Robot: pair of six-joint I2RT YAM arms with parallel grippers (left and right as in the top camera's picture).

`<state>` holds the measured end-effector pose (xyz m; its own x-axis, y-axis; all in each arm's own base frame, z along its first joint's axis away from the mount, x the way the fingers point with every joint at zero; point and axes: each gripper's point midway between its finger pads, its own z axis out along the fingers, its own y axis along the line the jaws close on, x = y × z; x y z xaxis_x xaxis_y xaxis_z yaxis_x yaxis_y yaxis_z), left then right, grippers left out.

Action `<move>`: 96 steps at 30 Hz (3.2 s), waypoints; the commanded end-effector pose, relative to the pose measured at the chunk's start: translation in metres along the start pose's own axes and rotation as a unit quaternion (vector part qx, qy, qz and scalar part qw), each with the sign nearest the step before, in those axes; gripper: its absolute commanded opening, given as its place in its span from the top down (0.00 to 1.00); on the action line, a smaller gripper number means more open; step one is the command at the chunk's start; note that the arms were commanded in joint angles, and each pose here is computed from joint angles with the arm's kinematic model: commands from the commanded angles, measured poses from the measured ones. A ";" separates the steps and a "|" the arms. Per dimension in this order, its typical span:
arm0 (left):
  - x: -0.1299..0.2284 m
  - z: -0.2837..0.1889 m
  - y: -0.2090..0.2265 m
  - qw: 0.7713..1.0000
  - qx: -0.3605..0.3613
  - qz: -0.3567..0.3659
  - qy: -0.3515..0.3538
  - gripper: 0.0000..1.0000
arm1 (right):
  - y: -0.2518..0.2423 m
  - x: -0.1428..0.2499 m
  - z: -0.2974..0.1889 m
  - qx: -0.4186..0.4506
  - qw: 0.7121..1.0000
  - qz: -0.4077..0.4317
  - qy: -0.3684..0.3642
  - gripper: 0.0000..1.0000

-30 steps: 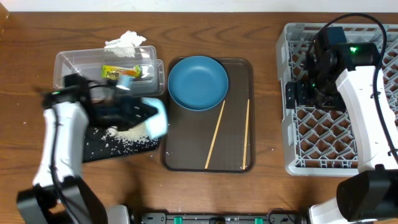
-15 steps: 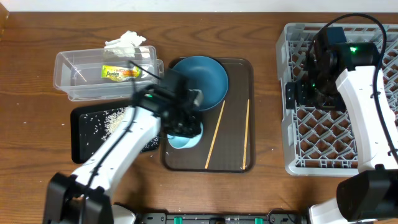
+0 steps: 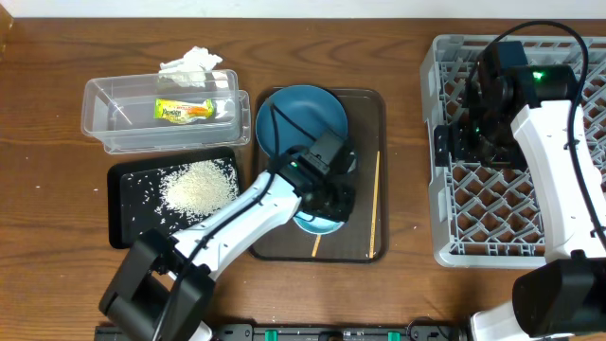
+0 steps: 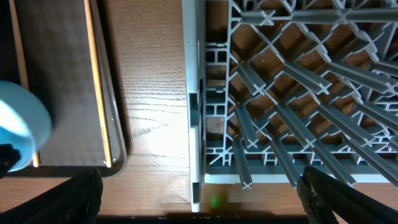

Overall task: Sort waste into correct bins and load items into the dishwasher rack
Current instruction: 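Return the empty bowl to the brown tray with the left gripper, then grasp the light-blue bowl with the right gripper, then carry the light-blue bowl right and set it into the rack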

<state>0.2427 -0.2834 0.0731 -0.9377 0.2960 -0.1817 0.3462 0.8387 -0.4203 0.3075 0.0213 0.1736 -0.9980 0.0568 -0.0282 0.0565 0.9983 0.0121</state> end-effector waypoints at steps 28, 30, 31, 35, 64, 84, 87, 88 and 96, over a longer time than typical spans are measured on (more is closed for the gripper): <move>0.012 -0.181 0.144 0.951 -0.170 -0.198 -0.163 0.42 | 0.135 0.009 0.015 -0.143 0.981 -0.127 -0.019 0.07; 0.018 -0.184 0.153 0.947 -0.176 -0.218 -0.159 0.42 | 0.146 0.017 0.025 -0.143 0.981 -0.131 -0.012 0.11; 0.021 -0.185 0.157 0.945 -0.179 -0.227 -0.156 0.42 | 0.152 0.021 0.032 -0.144 0.981 -0.133 -0.007 0.13; 0.026 -0.186 0.166 0.940 -0.184 -0.244 -0.149 0.42 | 0.171 0.041 0.060 -0.143 0.980 -0.141 0.008 0.17; 0.027 -0.185 0.165 0.941 -0.183 -0.245 -0.146 0.42 | 0.180 0.059 0.129 -0.110 0.990 -0.082 -0.023 0.99; 0.026 -0.186 0.165 0.941 -0.183 -0.244 -0.147 0.42 | -0.077 -0.087 -0.092 0.281 0.885 0.032 -0.369 0.99; 0.026 -0.186 0.165 0.941 -0.183 -0.245 -0.147 0.42 | -0.120 -0.096 -0.116 0.349 0.851 0.059 -0.387 0.99; 0.026 -0.186 0.165 0.941 -0.183 -0.245 -0.147 0.41 | -0.132 -0.100 -0.122 0.364 0.844 0.059 -0.390 0.99; 0.027 -0.185 0.165 0.941 -0.182 -0.245 -0.147 0.42 | -0.218 -0.111 -0.132 0.462 0.797 0.115 -0.372 0.99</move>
<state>0.2693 -0.0552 0.1639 -0.9146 -0.2678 -0.3031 -0.2103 0.9550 -0.2091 0.4109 -0.1745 0.3108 -0.5996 -0.1050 -0.7934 0.5784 0.6283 -0.5203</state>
